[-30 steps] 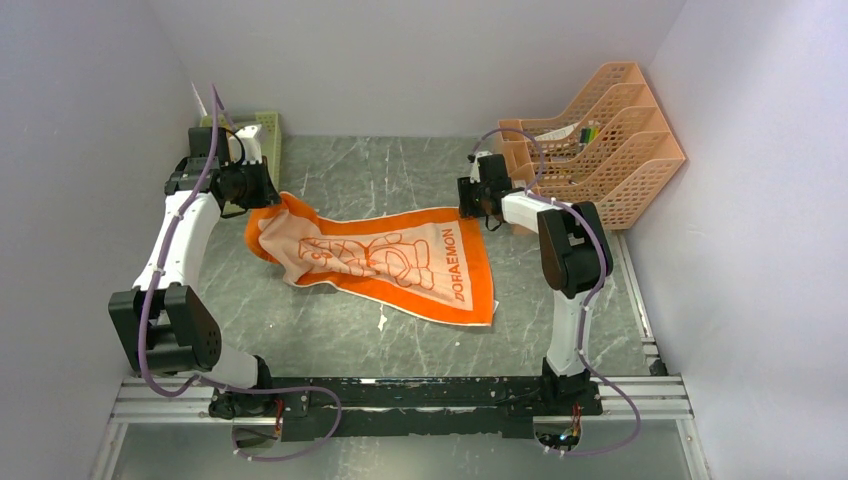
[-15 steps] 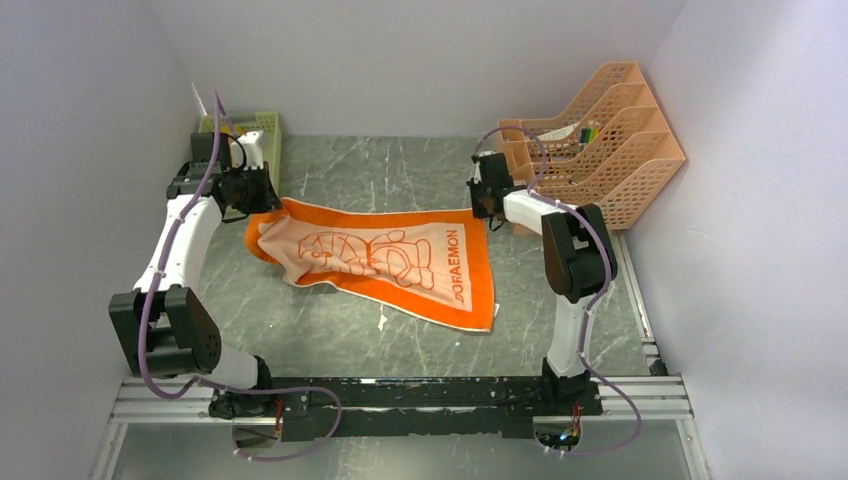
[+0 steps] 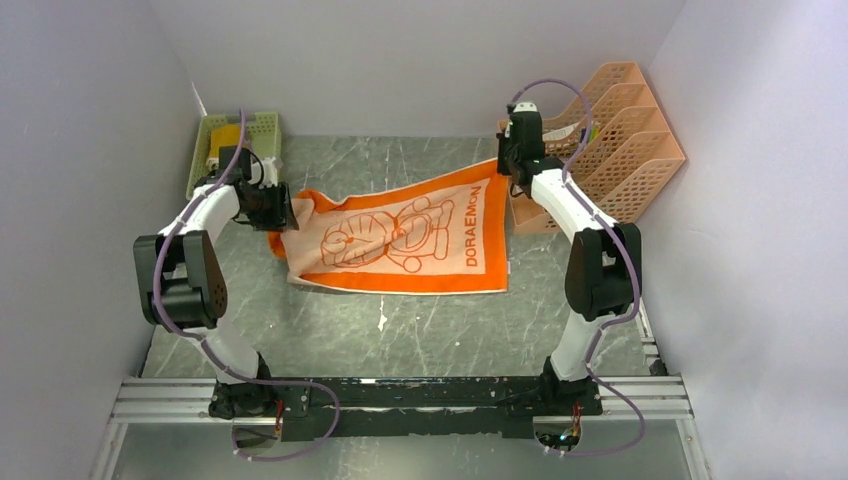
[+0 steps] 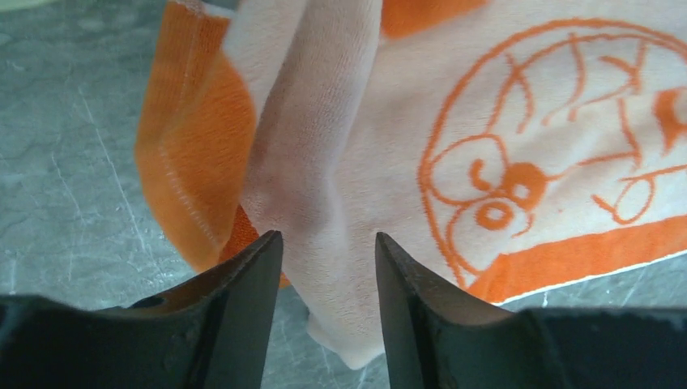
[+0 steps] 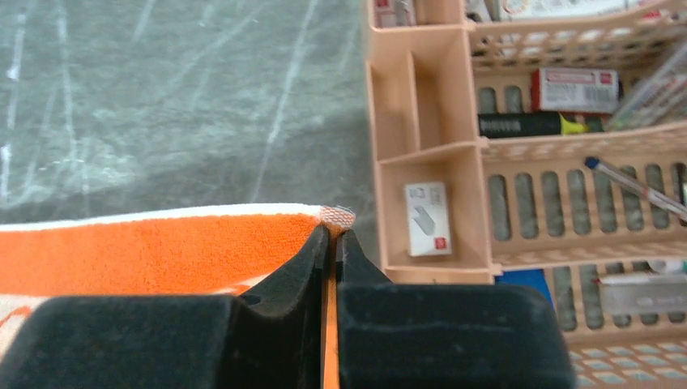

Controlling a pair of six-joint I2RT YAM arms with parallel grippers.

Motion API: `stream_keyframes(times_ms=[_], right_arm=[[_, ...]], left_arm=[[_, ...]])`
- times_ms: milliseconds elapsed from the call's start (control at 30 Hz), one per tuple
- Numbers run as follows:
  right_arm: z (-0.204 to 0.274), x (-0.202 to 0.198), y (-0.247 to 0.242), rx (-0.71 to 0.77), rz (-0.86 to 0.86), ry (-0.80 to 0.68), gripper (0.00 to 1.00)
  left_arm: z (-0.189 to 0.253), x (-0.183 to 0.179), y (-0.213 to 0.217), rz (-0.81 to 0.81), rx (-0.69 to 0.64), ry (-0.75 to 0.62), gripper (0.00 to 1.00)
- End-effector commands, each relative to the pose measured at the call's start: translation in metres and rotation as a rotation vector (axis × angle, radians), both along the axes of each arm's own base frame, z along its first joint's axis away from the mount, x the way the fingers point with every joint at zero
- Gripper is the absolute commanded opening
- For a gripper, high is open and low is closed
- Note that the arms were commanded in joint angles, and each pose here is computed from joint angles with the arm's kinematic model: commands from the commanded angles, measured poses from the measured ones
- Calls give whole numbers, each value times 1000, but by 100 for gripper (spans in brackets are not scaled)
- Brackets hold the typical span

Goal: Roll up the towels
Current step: Flatten out the towel at the center of the board.

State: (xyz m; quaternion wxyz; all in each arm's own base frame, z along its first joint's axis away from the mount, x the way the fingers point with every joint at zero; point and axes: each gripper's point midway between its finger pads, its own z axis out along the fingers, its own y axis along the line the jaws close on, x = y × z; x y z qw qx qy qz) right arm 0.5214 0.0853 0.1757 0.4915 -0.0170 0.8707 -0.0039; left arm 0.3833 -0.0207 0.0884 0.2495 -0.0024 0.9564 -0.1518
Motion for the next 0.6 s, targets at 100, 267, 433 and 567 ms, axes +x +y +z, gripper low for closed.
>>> stream_keyframes(times_ms=[100, 267, 433, 567], right_arm=[[9, -6, -60, -32, -181, 7, 0], [34, -8, -91, -41, -292, -53, 0], [61, -2, -113, -16, -349, -100, 0], [84, 7, -116, -18, -366, -139, 0]], left_arm=[[14, 26, 8, 27, 40, -80, 63], [8, 29, 8, 38, 37, -87, 62], [25, 17, -42, -57, -35, -153, 61], [35, 6, -103, -119, -101, -178, 60]])
